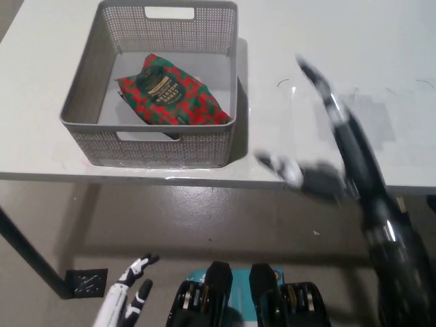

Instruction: Use the right hand to pick up a bag of coffee beans on the right hand side and place it into a container on the left hand side

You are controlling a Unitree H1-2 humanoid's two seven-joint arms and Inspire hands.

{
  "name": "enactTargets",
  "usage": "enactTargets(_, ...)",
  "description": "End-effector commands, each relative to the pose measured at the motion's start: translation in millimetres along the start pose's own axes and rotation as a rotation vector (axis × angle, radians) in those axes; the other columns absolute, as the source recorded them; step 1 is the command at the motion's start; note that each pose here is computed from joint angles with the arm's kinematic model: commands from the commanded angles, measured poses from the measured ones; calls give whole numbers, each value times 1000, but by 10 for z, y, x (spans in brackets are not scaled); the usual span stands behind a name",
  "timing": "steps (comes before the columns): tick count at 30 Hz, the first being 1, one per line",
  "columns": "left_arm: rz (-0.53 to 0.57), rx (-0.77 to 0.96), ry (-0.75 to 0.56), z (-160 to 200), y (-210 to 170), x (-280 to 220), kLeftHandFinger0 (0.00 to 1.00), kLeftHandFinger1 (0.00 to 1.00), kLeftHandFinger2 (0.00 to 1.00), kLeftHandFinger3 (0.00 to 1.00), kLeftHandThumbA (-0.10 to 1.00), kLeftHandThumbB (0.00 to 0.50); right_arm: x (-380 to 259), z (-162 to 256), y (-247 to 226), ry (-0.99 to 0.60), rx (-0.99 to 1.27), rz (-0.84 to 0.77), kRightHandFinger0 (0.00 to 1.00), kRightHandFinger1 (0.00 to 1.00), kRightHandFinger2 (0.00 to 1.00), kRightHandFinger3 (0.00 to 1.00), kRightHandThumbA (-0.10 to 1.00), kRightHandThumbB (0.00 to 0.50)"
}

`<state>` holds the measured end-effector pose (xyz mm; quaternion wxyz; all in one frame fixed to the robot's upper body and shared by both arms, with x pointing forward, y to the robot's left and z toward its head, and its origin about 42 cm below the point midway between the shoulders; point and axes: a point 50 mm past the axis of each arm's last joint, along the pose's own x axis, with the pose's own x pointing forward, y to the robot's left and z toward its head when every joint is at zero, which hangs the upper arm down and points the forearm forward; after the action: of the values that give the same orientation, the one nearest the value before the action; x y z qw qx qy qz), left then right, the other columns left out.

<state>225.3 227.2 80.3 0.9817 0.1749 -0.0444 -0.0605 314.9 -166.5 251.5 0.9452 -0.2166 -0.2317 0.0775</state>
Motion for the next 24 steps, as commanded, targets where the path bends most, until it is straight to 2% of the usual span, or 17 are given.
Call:
enactTargets(1, 83, -93, -30, 29, 190, 167, 1000, 1000, 1000, 1000, 1000, 243, -810, -169, -29, -114, 190, -227, 1000, 1000, 1000, 1000, 1000, 318)
enactTargets(4, 85, -91, -34, 48, 202, 208, 1000, 1000, 1000, 1000, 1000, 220, -1027, -452, 142, -27, 269, -205, 1000, 1000, 1000, 1000, 973, 336)
enactTargets(5, 88, -89, -35, 48, 201, 226, 1000, 1000, 1000, 1000, 1000, 219, -1094, -567, 193, -5, 286, -195, 1000, 1000, 1000, 1000, 952, 320)
enactTargets(7, 92, -87, -34, 47, 213, 245, 1000, 1000, 1000, 1000, 1000, 220, -1134, -656, 237, 18, 289, -188, 1000, 1000, 1000, 1000, 946, 319)
enactTargets(9, 96, -78, -36, 39, 225, 246, 1000, 1000, 1000, 1000, 1000, 213, -1207, -805, 329, 52, 318, -182, 1000, 1000, 1000, 1000, 878, 301)
enactTargets(11, 99, -76, -39, 31, 241, 245, 1000, 1000, 1000, 1000, 1000, 212, -1246, -880, 396, 84, 320, -167, 1000, 1000, 1000, 1000, 868, 282)
enactTargets(14, 102, -78, -34, 14, 236, 206, 1000, 1000, 1000, 1000, 1000, 216, -1357, -998, 514, 149, 311, -133, 1000, 1000, 1000, 1000, 870, 298)
enactTargets(20, 103, -95, 2, -72, 187, 6, 1000, 1000, 1000, 1000, 1000, 232, -1531, -1223, 654, 223, 290, -70, 1000, 1000, 1000, 1000, 880, 272)
enactTargets(24, 111, -92, 26, -105, 193, -71, 1000, 1000, 1000, 1000, 1000, 238, -1551, -1269, 685, 241, 307, -53, 1000, 1000, 1000, 1000, 865, 286)
